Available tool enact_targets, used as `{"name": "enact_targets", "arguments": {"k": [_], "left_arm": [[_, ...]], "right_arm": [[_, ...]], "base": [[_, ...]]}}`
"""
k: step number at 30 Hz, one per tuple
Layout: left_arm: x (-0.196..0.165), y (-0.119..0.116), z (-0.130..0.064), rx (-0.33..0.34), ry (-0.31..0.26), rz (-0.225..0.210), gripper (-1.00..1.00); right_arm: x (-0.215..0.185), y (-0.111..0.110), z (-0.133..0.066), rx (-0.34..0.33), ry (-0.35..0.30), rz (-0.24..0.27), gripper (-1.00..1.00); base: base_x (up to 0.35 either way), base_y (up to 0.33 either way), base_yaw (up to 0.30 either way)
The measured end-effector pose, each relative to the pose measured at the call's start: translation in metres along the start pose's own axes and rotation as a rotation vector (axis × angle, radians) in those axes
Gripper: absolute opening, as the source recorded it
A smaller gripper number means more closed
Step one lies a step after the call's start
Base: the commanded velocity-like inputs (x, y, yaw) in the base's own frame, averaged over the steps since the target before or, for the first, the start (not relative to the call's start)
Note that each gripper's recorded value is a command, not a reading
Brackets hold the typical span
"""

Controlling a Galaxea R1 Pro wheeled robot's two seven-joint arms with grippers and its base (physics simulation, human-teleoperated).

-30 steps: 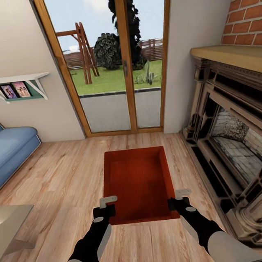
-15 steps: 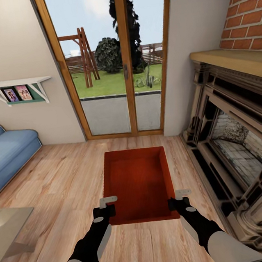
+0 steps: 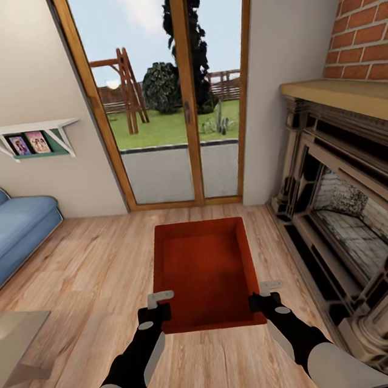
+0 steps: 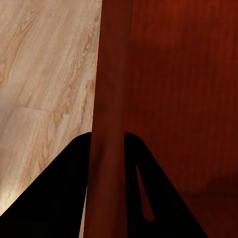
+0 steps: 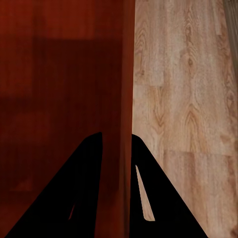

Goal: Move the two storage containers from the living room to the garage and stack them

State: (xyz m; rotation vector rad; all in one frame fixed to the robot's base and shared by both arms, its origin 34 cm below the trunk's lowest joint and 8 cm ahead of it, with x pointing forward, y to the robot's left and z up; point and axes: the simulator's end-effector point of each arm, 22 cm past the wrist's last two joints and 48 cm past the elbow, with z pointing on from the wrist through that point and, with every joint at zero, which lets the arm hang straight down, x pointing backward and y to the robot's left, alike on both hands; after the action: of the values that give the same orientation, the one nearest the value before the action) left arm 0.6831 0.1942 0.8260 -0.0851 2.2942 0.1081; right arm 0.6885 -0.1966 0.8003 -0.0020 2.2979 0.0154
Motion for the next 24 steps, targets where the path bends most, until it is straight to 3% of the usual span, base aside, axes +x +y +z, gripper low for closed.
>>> {"name": "enact_targets", "arguments": {"k": [24], "left_arm": [[-0.018,0.0,-0.009,0.002,-0.033,-0.002,-1.0]], "right_arm": [[-0.019,0.0,-0.009,0.0,-0.033,-0.001,-1.0]], "base": [[0.0,0.0,0.0]]}}
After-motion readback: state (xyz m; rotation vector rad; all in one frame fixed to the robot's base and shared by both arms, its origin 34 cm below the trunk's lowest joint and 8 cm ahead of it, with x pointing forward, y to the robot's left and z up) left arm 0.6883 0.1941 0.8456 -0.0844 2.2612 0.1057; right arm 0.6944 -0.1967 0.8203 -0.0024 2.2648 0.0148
